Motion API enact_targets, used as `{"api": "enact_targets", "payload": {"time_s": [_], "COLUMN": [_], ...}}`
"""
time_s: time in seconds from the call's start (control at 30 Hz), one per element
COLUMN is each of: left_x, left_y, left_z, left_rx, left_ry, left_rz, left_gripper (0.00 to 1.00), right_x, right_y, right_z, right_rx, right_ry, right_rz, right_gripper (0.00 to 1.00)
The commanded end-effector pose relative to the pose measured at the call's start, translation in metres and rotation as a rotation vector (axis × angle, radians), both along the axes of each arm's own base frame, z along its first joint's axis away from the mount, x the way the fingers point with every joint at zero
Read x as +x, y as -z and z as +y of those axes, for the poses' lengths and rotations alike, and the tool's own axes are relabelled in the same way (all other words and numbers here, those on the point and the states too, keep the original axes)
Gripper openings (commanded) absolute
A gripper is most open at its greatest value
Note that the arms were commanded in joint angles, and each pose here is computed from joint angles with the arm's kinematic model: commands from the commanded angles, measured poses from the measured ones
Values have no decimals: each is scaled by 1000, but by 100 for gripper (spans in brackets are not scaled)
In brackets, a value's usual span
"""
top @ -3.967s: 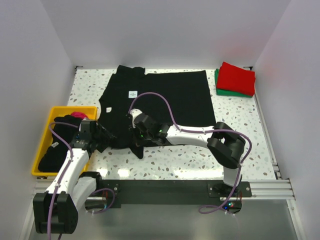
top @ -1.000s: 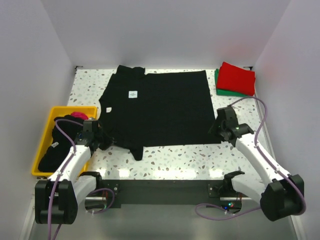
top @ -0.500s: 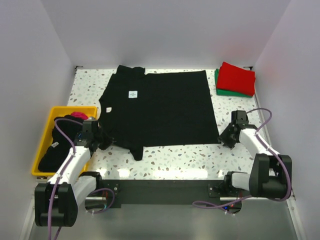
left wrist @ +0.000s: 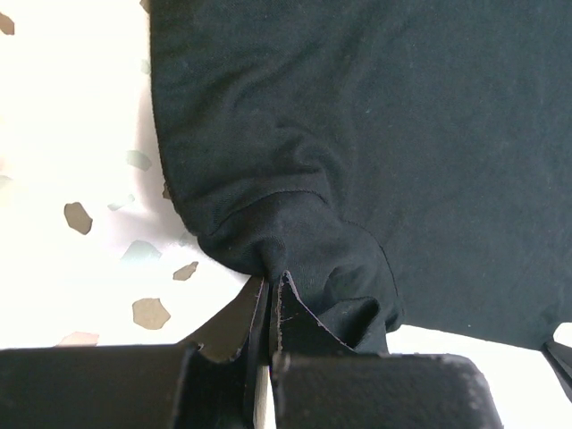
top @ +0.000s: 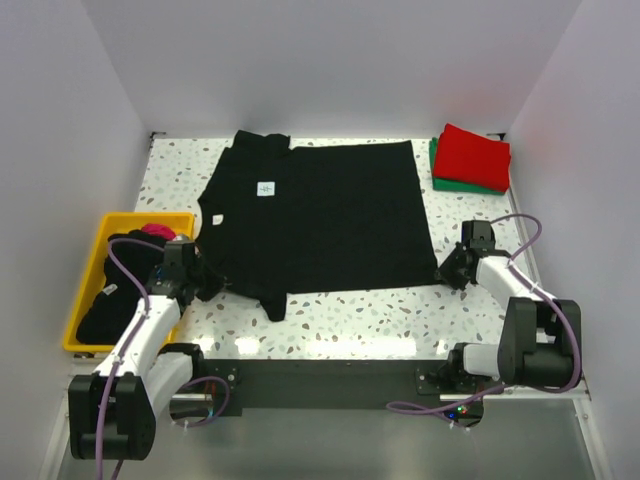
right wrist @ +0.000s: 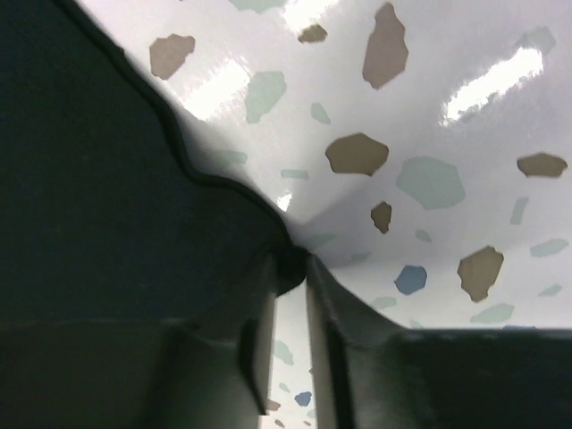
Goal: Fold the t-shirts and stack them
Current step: Fold the tshirt
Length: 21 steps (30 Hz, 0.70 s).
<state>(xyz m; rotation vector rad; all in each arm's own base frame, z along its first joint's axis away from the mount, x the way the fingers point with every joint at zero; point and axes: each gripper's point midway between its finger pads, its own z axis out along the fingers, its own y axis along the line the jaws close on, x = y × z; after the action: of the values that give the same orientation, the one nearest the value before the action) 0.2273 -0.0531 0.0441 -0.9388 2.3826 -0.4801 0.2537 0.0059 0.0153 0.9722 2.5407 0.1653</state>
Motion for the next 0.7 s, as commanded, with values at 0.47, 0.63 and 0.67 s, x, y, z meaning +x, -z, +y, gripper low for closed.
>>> {"api": "enact_targets", "payload": {"time_s": [0.47, 0.63, 0.67], "left_x": [-10, -20, -24], "left_y": [-33, -44, -44], "left_z": [17, 19, 19], "left_rx": [41, 35, 35], "left_ry": [-125, -156, -157], "left_rz": [-43, -45, -38], "left_gripper": [0, 0, 0], "right_x": [-19, -27, -30], "right_y": [-17, -29, -30], "right_z": [-1, -3, -3], "right_rx": [-11, -22, -22], "right_ry": [-24, -36, -37], "right_rz": [-3, -20, -13], "right_gripper": [0, 0, 0]}}
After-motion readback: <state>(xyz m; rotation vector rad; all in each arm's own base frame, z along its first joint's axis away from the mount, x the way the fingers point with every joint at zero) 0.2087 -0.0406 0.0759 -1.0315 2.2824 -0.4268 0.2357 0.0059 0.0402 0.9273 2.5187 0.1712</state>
